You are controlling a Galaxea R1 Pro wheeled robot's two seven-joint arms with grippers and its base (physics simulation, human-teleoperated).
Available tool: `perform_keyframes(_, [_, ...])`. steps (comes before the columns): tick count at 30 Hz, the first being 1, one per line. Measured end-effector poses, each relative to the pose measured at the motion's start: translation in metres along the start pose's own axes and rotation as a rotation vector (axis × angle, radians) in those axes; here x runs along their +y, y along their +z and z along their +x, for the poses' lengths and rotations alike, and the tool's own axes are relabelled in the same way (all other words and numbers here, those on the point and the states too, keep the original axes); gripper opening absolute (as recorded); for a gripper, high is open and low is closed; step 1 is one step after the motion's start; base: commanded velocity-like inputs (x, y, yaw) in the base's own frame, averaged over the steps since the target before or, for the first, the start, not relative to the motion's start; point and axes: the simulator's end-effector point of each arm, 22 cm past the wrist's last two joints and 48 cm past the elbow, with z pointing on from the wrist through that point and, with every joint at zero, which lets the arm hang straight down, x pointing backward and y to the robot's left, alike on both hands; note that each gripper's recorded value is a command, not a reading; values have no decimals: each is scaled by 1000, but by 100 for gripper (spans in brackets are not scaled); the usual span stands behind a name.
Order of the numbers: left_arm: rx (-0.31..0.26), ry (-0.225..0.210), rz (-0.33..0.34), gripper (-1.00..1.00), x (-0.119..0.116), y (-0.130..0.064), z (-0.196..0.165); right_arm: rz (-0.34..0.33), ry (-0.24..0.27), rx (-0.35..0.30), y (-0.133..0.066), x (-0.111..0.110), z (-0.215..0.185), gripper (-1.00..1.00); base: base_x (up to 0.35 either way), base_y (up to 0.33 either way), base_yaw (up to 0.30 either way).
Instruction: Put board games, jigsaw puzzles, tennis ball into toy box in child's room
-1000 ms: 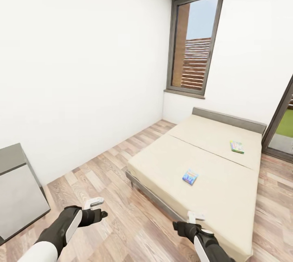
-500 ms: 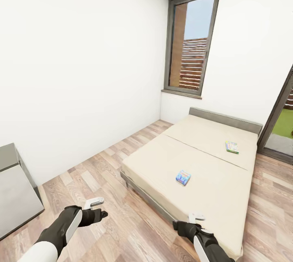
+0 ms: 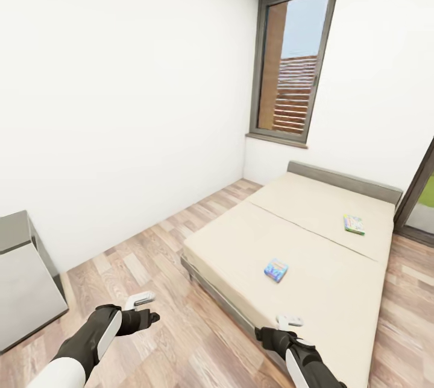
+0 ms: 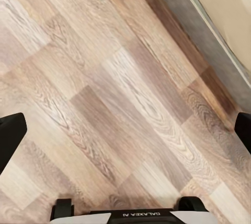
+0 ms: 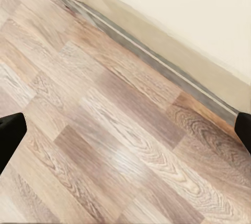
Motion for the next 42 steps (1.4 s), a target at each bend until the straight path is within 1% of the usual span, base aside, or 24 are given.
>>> perform_keyframes(10, [1, 0, 0, 100, 0, 0, 0, 0, 0, 5, 0, 0, 1, 100, 9, -15, 277])
perform_keyframes(27, [1, -1, 1, 100, 0, 0, 0, 0, 0, 6, 0, 0, 1, 100, 0, -85, 287])
perform_keyframes(34, [5, -1, 1, 100, 0, 0, 1, 0, -1, 3, 0, 0, 1, 100, 0, -231, 277])
perform_keyframes(42, [6, -1, 0, 100, 0, 0, 1, -1, -3, 0, 0, 1, 0, 100, 0, -291, 69])
